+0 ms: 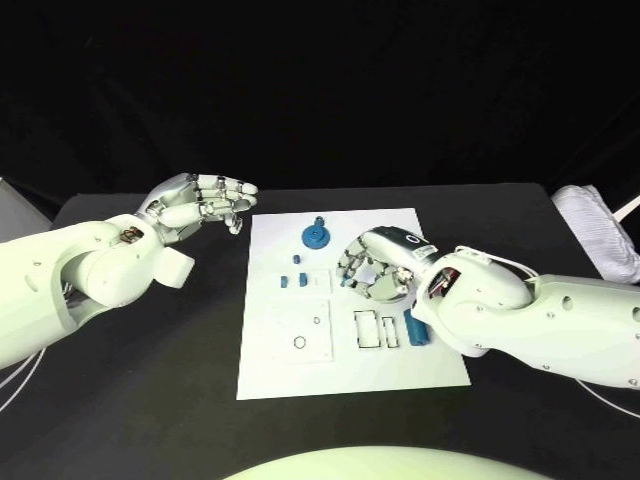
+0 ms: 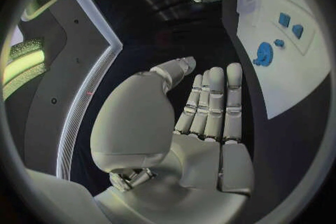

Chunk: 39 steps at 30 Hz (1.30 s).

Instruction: Assemble the parts on the task board

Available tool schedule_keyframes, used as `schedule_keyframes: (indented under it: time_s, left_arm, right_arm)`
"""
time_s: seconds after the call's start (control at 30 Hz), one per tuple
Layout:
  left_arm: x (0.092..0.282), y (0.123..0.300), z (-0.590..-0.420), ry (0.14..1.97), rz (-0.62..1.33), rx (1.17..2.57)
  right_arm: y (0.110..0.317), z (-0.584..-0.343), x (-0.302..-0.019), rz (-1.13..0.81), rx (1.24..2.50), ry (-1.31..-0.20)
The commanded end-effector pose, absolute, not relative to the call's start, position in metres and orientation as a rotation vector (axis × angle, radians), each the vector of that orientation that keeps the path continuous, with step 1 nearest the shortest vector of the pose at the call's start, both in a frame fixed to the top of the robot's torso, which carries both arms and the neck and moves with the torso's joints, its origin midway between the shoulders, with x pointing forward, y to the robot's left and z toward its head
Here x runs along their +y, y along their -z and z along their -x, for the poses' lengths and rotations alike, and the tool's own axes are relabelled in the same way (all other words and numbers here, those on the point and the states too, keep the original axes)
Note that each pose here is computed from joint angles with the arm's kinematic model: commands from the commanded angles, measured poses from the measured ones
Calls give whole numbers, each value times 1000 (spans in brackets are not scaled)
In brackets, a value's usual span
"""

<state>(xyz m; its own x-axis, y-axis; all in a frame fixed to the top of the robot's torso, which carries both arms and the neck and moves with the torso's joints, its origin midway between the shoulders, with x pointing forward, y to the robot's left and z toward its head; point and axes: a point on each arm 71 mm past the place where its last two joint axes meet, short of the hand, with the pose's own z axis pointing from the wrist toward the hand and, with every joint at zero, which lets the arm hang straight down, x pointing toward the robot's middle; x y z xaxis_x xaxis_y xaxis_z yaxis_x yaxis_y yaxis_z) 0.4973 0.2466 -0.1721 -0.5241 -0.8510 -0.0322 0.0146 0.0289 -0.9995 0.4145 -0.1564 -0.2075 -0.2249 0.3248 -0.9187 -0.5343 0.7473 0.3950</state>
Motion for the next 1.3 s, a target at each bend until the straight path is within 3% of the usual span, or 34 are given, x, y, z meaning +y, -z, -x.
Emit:
schedule_keyframes:
  time_s: [0.03,0.43,1.3]
  left_arm:
    - [241,170,-496,1610,863,1598]
    - [235,170,-495,1620,863,1604]
    - [234,171,-494,1619,867,1618]
  right_arm:
    - [216,-404,-141,239,1589,-841]
    - [243,-392,-115,272,1634,-825]
    - [253,-390,-103,292,1674,-812]
